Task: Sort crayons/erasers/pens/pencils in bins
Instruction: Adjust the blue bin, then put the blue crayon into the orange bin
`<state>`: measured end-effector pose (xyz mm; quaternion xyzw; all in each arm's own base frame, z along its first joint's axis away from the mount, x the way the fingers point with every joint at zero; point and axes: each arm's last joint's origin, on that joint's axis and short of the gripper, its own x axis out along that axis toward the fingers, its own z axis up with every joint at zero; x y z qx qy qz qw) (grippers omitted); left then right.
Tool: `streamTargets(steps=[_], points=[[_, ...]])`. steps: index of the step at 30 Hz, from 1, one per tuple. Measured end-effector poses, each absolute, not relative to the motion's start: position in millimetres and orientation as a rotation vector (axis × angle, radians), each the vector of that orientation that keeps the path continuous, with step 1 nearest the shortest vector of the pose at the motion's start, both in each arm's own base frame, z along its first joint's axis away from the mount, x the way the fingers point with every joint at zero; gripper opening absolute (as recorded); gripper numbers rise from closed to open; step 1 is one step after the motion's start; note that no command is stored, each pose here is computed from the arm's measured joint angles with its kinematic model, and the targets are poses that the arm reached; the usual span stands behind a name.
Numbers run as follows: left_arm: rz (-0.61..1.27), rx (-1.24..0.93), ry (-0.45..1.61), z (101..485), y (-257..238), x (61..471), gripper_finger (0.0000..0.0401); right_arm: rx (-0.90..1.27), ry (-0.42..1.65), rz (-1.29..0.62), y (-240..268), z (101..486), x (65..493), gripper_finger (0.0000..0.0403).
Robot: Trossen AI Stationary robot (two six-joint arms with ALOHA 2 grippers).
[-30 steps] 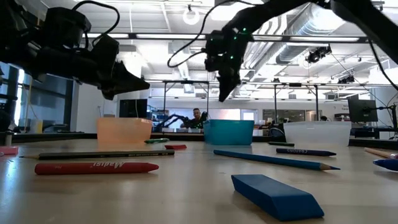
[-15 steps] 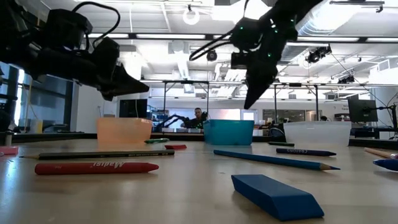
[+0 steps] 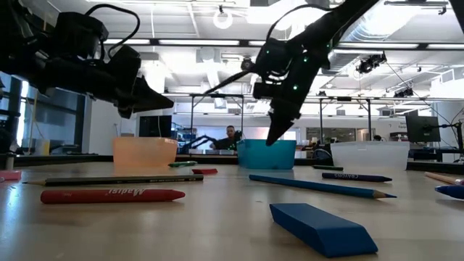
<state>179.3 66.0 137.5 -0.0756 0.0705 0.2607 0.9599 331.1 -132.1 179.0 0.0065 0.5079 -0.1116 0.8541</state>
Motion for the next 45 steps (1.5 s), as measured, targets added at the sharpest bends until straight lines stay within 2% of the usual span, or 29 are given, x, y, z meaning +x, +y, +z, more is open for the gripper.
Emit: streamTargets(steps=[19,25,30,34,40,45], points=[[0.529,-0.155,0.163,136,66,179,0.0000,0.049,0.926,-0.308,-140,185,342,0.0000],[0.531,-0.156,0.188,133,66,178,0.0000,0.034,0.909,-0.264,-138,188,343,0.0000],[0.531,-0.156,0.188,133,66,178,0.0000,-0.018,0.843,-0.213,-125,209,342,0.0000],[0.531,-0.156,0.188,133,66,178,0.0000,-0.020,0.668,-0.115,-115,210,340,0.0000],[0.531,-0.156,0.188,133,66,178,0.0000,0.045,0.399,-0.054,-97,183,328,0.0000],[0.541,-0.160,0.178,134,66,178,0.0000,0.151,0.338,-0.057,-77,178,318,0.0000]])
